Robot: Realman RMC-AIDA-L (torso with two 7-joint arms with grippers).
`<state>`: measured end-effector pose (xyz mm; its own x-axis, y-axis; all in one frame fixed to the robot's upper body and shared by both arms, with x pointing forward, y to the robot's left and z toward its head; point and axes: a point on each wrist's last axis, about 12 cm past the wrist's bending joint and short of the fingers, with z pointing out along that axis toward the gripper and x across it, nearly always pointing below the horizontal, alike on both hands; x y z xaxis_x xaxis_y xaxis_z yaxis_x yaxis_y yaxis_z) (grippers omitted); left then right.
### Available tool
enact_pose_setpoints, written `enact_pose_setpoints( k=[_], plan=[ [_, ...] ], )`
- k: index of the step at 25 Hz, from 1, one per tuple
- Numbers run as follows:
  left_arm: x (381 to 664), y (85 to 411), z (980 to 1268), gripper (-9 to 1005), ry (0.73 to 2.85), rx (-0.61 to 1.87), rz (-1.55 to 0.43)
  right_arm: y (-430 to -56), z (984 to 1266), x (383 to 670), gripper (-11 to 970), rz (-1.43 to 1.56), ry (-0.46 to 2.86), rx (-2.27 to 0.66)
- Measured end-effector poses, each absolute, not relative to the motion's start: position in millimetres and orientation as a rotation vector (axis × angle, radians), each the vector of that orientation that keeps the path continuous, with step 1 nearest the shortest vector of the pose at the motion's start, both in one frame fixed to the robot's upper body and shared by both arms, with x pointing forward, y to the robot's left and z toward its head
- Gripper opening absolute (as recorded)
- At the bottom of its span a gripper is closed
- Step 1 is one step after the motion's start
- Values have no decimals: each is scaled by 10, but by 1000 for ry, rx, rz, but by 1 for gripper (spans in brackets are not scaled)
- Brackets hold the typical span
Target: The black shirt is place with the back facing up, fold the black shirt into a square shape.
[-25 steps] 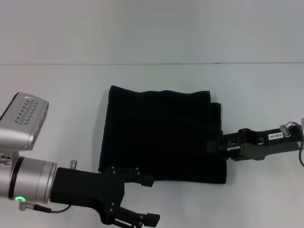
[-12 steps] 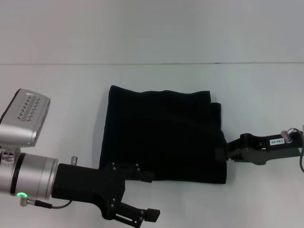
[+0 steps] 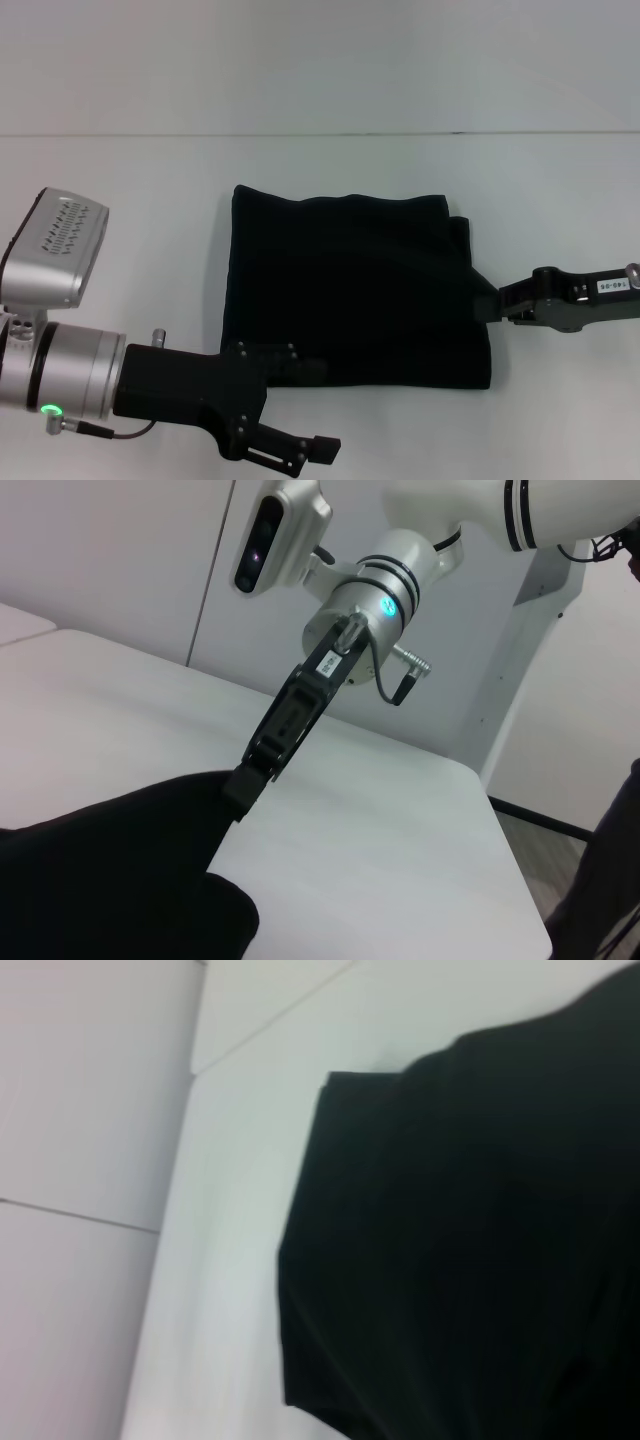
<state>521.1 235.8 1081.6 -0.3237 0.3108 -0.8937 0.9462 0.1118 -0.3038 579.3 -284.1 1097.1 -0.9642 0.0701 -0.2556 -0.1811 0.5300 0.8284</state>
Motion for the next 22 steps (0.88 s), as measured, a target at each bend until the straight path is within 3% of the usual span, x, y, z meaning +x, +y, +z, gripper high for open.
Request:
enact_pose_setpoints(
  k=[22],
  plan=[
    [5298, 2321, 10817, 950, 1768, 1165, -1201, -2854, 11343, 5945, 64, 1396, 2438, -265]
  ],
)
